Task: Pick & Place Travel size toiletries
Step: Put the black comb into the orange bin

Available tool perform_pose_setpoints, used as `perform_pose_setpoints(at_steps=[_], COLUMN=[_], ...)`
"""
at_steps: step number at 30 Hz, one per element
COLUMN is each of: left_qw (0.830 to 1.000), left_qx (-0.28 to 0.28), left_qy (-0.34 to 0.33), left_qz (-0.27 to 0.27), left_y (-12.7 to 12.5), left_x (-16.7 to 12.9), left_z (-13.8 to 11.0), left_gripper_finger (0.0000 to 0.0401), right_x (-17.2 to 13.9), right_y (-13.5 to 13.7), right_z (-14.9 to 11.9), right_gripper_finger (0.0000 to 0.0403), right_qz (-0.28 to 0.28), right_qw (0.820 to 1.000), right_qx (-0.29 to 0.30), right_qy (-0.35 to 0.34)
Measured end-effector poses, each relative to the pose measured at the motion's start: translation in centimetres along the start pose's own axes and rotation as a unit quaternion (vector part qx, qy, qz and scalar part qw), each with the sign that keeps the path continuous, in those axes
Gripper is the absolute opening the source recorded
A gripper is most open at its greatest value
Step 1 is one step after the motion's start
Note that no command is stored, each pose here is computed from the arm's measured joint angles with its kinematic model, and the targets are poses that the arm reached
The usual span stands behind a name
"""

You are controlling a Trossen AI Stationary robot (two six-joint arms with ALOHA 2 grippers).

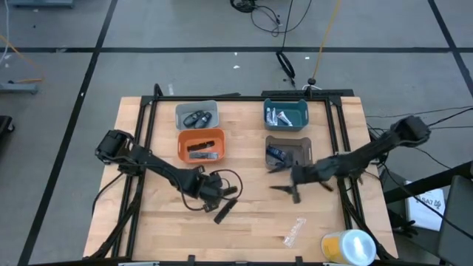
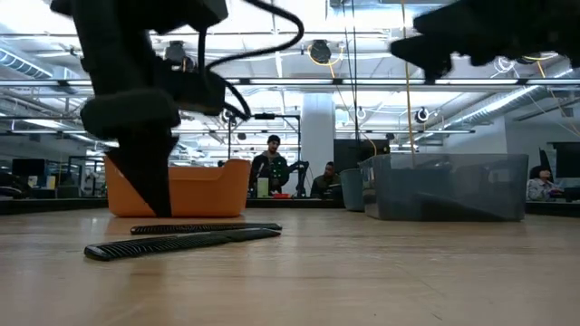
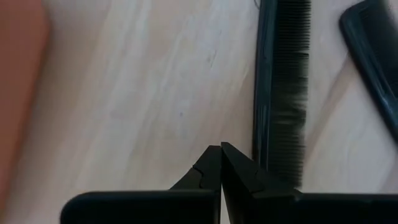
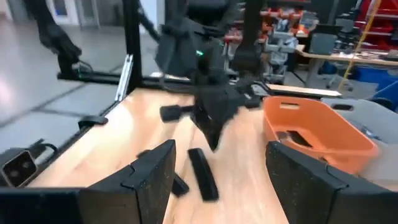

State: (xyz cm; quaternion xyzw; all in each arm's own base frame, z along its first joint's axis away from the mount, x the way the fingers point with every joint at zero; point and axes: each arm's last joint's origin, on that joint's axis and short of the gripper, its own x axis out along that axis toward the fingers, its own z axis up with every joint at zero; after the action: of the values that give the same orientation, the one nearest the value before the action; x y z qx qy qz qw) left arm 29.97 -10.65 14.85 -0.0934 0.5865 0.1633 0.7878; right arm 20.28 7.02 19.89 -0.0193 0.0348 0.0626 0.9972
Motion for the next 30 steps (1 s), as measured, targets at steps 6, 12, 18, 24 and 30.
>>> perform_pose_setpoints(at_steps=[6,12,18,24,30], left_qw=[0.997,0.991,0.984,0.984,0.98], left_qx=[-0.029,-0.037,-0.024,-0.039,-0.062], left_qy=[-0.035,-0.078,-0.119,-0.126,-0.129], left_qz=[-0.066,-0.099,-0.129,-0.117,-0.138], left_y=[0.3,-0.3,-0.6,0.3,1.1], left_x=[2.1,3.2,3.8,4.7,6.6], left_z=[-0.2,0.3,1.3,2.2,3.3], left_gripper_finger=[0.0004,0.0006,0.0004,0.0003,0.0002], right_x=[6.1,10.8,12.8,12.9,12.9], right_y=[1.6,2.0,1.4,1.4,2.1], right_z=[-2.0,-4.8,-6.8,-7.4,-7.6], right_gripper_finger=[0.0238,0.0238,0.0238,0.0238,0.0238], right_qz=[0.007,0.002,-0.011,-0.012,-0.002], right_qw=[0.992,0.978,0.971,0.966,0.967], right_qx=[-0.056,-0.082,-0.074,-0.073,-0.076], right_qy=[0.116,0.192,0.226,0.247,0.245])
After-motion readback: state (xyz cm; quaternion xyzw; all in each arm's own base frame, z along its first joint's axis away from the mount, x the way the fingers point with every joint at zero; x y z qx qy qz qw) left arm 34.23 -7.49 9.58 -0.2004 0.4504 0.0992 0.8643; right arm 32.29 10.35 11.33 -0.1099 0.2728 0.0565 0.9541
